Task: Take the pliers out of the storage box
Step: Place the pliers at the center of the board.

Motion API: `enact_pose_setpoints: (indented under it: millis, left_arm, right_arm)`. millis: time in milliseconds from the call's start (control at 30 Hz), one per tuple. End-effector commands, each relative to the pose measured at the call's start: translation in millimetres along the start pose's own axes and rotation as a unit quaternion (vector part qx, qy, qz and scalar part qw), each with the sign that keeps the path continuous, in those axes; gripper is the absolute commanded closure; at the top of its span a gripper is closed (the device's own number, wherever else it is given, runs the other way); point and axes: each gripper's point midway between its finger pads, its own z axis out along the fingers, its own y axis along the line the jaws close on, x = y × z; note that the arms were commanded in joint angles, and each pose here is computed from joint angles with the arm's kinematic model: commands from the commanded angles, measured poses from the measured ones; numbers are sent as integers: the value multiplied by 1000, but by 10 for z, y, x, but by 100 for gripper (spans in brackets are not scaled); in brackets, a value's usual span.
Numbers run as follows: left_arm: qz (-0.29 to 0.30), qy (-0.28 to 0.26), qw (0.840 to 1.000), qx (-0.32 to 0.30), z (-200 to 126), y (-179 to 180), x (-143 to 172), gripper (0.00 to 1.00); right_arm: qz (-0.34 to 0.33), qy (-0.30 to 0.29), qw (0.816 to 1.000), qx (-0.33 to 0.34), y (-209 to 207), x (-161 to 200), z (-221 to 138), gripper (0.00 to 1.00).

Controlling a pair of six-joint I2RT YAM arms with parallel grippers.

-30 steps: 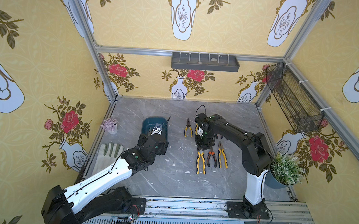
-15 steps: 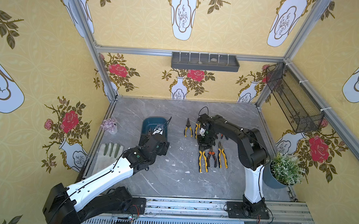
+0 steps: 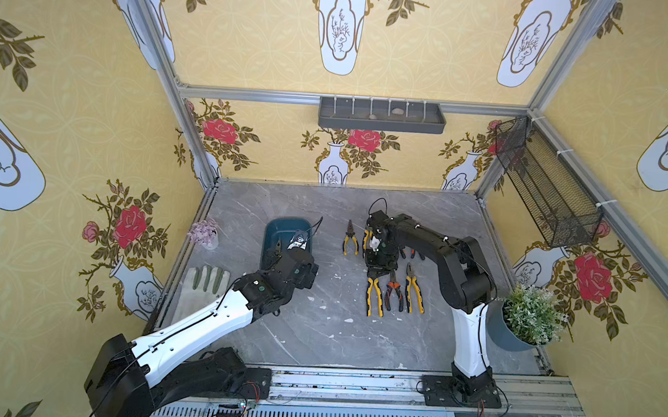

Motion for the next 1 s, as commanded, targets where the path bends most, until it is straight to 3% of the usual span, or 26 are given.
enact_pose_setpoints:
  millis: [0, 733, 833, 967]
  left_arm:
    - [-6, -7, 1000, 4, -1, -13, -49, 1]
    - [-2, 0, 1000, 7, 23, -38, -4, 1]
    - [2, 9, 1000, 5, 49, -43, 27, 1]
    - [1, 54, 998, 15, 155, -24, 91, 1]
  right_arm:
    - [4, -13, 1000, 10, -28, -83, 14, 79]
    - [10, -16, 999, 25, -92, -92, 31, 67]
    - [8, -40, 999, 21, -53, -139, -119, 65]
    - [-5, -106, 994, 25, 29, -240, -687, 62]
